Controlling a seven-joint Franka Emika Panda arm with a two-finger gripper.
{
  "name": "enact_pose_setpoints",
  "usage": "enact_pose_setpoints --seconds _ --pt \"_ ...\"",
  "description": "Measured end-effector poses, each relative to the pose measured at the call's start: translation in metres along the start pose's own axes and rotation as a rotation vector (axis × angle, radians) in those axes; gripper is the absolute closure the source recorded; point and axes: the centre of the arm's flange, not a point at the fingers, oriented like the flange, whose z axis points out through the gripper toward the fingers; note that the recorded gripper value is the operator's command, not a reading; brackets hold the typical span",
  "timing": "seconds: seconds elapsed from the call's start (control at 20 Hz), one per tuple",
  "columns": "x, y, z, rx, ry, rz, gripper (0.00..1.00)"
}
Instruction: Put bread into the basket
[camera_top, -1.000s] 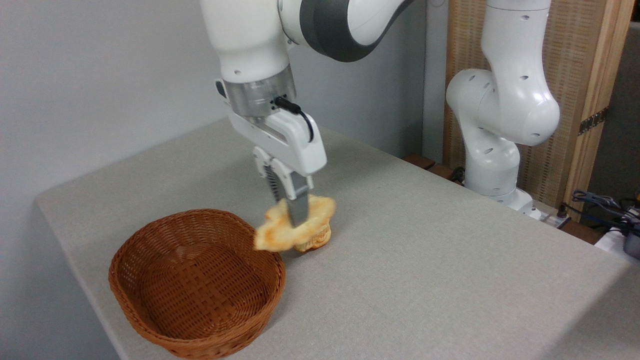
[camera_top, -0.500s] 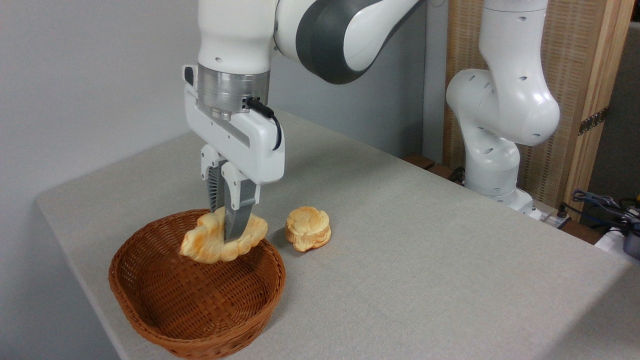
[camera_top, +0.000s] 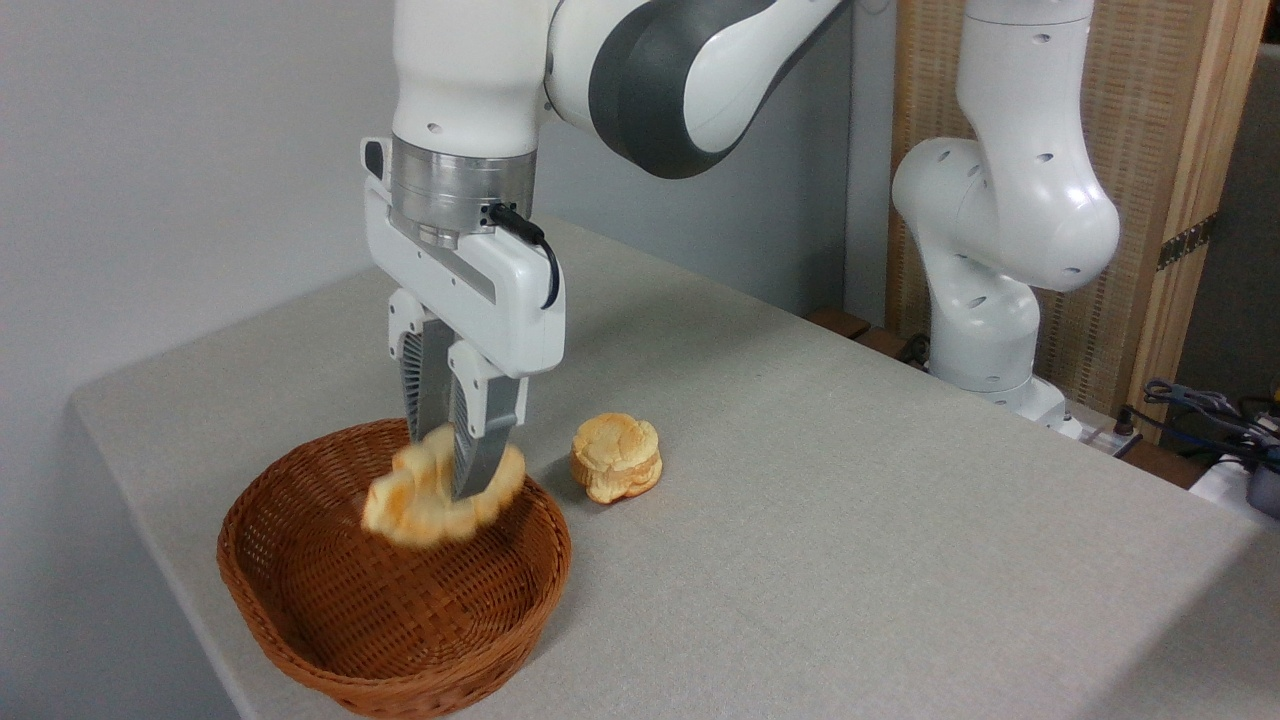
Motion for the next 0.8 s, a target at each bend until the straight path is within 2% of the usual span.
enact_pose_setpoints --seconds 0.5,0.8 --pt "-0.001 -0.001 -0.001 -0.002 -0.002 -0.002 0.0" --pt "-0.029 -0.006 -0.009 -0.084 -0.086 -0.042 0.0"
